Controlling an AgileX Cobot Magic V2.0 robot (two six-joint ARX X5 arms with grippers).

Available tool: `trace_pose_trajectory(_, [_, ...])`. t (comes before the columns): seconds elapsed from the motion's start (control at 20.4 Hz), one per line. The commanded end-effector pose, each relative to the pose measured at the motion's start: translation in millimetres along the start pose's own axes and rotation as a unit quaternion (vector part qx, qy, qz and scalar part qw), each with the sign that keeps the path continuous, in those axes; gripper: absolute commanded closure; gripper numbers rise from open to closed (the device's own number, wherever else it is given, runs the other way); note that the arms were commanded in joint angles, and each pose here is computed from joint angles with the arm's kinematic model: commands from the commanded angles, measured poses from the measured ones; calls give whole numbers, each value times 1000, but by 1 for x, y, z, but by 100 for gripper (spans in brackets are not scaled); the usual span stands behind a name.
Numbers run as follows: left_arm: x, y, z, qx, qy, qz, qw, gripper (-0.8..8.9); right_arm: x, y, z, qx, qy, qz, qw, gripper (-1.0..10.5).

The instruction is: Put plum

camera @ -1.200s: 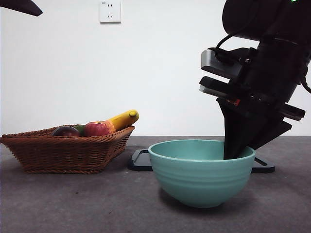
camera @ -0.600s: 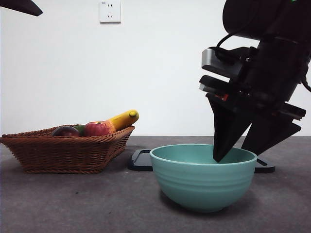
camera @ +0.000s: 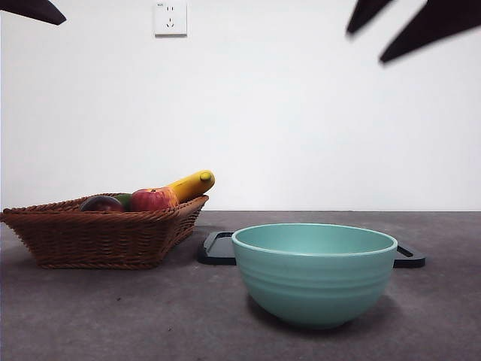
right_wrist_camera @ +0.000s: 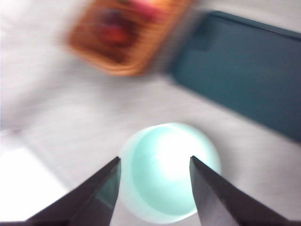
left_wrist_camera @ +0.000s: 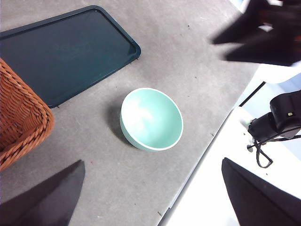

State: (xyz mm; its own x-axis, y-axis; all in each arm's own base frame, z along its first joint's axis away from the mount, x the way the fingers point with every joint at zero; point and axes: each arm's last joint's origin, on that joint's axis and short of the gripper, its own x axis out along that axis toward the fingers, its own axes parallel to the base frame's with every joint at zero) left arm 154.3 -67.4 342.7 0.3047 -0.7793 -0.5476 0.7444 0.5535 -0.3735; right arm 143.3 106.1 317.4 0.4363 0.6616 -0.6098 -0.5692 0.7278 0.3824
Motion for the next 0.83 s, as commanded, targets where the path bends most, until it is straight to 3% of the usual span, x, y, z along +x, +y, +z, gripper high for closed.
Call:
trace_pose_trajectory(0.05, [-2, -2, 4, 5, -3, -5, 1000, 350, -18, 9, -6, -5, 8, 54, 998, 714])
trace_pose_trajectory(0.29, [-2, -2, 2, -2, 4, -6, 1000, 350, -41, 12, -26, 3, 37, 61, 997, 714])
trace_pose_trajectory(0.74, [-2, -2, 1, -5, 8, -7, 1000, 351, -43, 12, -27, 3, 36, 61, 998, 715])
trace_pose_trajectory(0.83, [-2, -2, 1, -5, 8, -7, 1000, 396, -43, 12, -27, 3, 36, 60, 998, 743])
